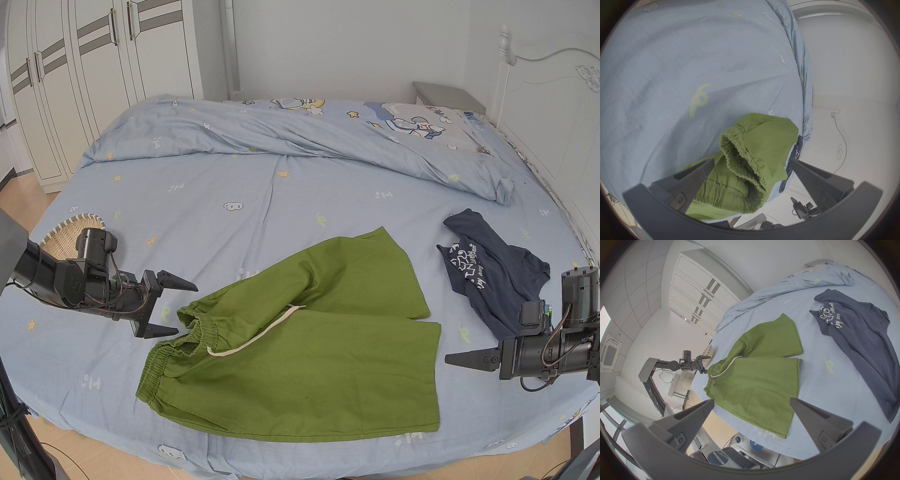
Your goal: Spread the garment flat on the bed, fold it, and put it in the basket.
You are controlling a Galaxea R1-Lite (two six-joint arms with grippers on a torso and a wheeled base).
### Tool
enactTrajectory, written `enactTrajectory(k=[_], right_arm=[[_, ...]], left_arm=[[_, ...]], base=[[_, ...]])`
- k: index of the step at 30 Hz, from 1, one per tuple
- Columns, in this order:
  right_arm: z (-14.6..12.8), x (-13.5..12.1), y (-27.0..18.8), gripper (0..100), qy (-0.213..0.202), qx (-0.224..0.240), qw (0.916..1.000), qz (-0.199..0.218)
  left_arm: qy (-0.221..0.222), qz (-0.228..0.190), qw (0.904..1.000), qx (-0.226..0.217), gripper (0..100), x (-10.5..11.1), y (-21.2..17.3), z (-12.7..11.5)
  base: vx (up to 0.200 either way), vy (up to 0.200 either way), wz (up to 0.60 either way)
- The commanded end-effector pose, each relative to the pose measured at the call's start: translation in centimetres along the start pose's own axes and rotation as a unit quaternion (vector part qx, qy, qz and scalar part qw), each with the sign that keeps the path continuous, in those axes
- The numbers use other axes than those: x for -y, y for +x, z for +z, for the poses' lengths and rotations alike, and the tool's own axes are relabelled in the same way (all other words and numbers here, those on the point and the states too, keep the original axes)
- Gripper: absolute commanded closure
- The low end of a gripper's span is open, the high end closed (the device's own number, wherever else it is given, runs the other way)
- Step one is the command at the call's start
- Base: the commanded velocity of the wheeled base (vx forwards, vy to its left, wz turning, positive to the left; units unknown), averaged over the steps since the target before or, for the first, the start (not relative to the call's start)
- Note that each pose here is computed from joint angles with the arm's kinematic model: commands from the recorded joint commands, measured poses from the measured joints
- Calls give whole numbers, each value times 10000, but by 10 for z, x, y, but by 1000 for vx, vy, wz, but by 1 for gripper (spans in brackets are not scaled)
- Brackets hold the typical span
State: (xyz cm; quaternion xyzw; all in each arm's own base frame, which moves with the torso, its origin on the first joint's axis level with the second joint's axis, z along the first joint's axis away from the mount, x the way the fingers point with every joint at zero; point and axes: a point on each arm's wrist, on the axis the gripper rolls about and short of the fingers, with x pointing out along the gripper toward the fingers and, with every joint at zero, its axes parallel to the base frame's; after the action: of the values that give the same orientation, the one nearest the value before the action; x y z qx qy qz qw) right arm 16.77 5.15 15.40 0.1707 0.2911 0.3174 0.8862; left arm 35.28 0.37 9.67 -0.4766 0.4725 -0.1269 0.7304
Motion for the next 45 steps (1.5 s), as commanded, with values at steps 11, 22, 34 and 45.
enactTrajectory(k=[11,22,34,45], right_arm=[[0,0,0,0,2,-8,10000,2],[0,0,0,0,2,-10,10000,9],[0,0,0,0,-1,-4,10000,11],[0,-1,-1,0,-13,15,10000,17]], left_arm=[[-281,78,9995,-83,0,-5,22,10],[-309,59,9994,-152,0,-1,30,10],[-326,44,9993,-187,100,3,33,8],[-242,16,9996,-164,100,6,34,8]], base=[[0,0,0],[0,0,0],[0,0,0],[0,0,0]])
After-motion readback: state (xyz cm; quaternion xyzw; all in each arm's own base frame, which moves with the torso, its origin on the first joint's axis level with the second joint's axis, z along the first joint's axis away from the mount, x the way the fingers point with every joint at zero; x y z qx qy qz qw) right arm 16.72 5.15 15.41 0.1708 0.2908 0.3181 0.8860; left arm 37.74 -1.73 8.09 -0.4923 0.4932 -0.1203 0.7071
